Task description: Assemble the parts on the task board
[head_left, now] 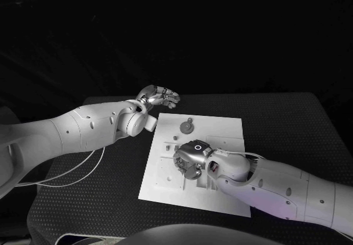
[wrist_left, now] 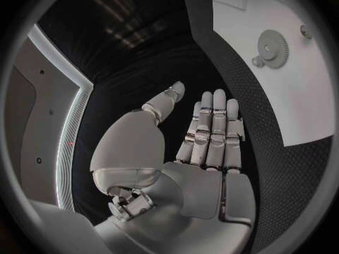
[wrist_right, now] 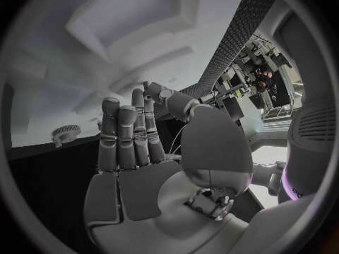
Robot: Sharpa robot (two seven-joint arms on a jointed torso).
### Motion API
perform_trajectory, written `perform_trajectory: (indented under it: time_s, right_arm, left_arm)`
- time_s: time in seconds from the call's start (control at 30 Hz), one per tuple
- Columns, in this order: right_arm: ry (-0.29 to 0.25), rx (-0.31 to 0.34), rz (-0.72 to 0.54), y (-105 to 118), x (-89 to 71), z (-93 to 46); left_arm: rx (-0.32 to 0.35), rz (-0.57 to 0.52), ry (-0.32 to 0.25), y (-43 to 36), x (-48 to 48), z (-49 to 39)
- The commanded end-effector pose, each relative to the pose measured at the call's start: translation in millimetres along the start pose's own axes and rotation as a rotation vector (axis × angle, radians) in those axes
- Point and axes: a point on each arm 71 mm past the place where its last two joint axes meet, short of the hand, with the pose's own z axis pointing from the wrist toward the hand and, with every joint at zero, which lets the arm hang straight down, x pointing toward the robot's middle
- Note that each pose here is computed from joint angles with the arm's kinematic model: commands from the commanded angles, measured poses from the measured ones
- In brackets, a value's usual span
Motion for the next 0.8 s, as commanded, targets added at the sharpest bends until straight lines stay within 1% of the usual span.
perform_trajectory:
  time_s: [0.03, 0.17, 0.5, 0.63, 0.8]
  right_arm:
    - [0.042, -0.004, -0.024, 2.1, 3.5, 0.7]
    - [0.060, -0.001, -0.038, 3.3, 4.6, 1.7]
    - [0.065, 0.000, -0.062, 8.0, 4.8, 5.5]
    - [0.081, 0.013, -0.065, 6.7, 6.1, 5.5]
    - [0.075, 0.018, -0.044, 2.8, 6.5, 4.2]
  left_arm:
    - [0.009, -0.009, 0.009, -2.3, 1.8, 0.6]
    - [0.009, -0.009, 0.009, -2.7, 1.8, 0.7]
    - [0.010, -0.009, 0.012, -3.9, 2.0, 1.1]
    - [0.009, -0.009, 0.012, -4.1, 1.5, 0.9]
    - [0.007, -0.010, 0.013, -4.2, 1.2, 0.7]
